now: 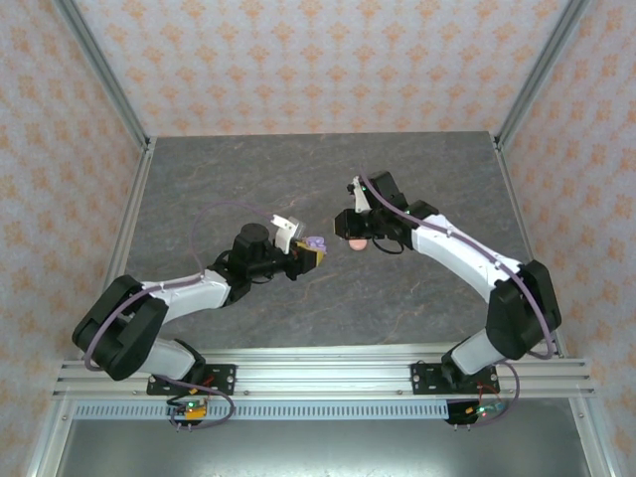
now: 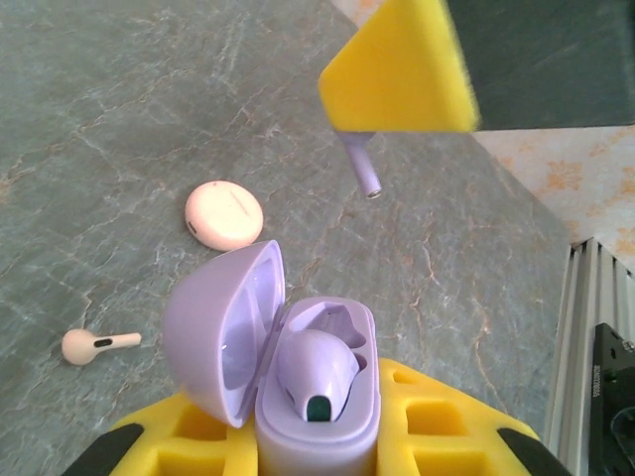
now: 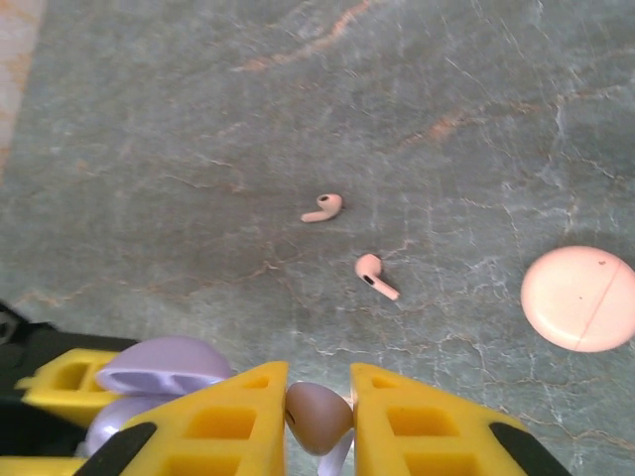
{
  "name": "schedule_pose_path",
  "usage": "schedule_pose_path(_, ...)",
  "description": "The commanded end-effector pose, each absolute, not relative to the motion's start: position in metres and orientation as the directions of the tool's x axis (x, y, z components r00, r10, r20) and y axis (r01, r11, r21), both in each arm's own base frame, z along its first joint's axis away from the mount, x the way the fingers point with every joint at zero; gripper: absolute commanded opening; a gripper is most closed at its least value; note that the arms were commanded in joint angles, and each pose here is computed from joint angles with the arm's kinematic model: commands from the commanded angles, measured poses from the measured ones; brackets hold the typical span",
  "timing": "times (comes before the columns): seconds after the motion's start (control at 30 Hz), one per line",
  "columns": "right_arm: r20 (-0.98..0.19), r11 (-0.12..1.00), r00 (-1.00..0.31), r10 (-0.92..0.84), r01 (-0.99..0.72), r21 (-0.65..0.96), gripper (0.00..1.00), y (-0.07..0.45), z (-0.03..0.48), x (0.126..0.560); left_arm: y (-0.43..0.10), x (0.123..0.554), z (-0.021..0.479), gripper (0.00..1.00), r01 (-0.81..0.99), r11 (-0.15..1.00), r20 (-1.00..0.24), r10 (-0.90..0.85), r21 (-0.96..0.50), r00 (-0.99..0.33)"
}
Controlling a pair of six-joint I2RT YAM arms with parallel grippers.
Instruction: Insert the wireless bluetooth earbuds into the charging case
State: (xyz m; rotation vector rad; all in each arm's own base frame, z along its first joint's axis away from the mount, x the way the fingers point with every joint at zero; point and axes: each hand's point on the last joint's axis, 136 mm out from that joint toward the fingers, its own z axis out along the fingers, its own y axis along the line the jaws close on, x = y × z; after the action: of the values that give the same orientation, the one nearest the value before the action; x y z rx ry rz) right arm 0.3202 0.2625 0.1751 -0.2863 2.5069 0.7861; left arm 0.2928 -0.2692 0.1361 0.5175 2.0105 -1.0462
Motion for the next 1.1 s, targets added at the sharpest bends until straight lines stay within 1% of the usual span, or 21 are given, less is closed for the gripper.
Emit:
schedule_pose_path(0.0, -0.604, 0.757, -0.794, -0.064, -0.433, 0.49, 0.21, 0.273, 0.205, 0.316, -0.276, 0.294, 0.155, 0.0, 0.693, 0.51, -0.824, -0.057, -0.509, -0.563)
schedule_pose_path(0.33, -0.707, 0.689, -0.702, -0.083, -0.553, 0.468, 0.21, 0.289, 0.247, 0.3, -0.283, 0.296, 0.175, 0.0, 0.718, 0.459, -0.832, -0.097, -0.524, -0.546)
schedule_pose_path(0.57, -0.732, 0.658, -0.676, -0.085, -0.589, 0.469, 0.21, 0.297, 0.261, 0.292, -0.286, 0.294, 0.197, 0.0, 0.74, 0.422, -0.843, -0.134, -0.524, -0.52)
schedule_pose_path(0.77, -0.747, 0.641, -0.66, -0.08, -0.608, 0.469, 0.21, 0.3, 0.269, 0.287, -0.284, 0.292, 0.213, 0.0, 0.756, 0.414, -0.857, -0.152, -0.507, -0.492)
schedule_pose_path(1.07, -0.743, 0.626, -0.662, -0.096, -0.62, 0.472, 0.21, 0.301, 0.268, 0.282, -0.284, 0.291, 0.224, 0.0, 0.764, 0.408, -0.864, -0.165, -0.499, -0.476)
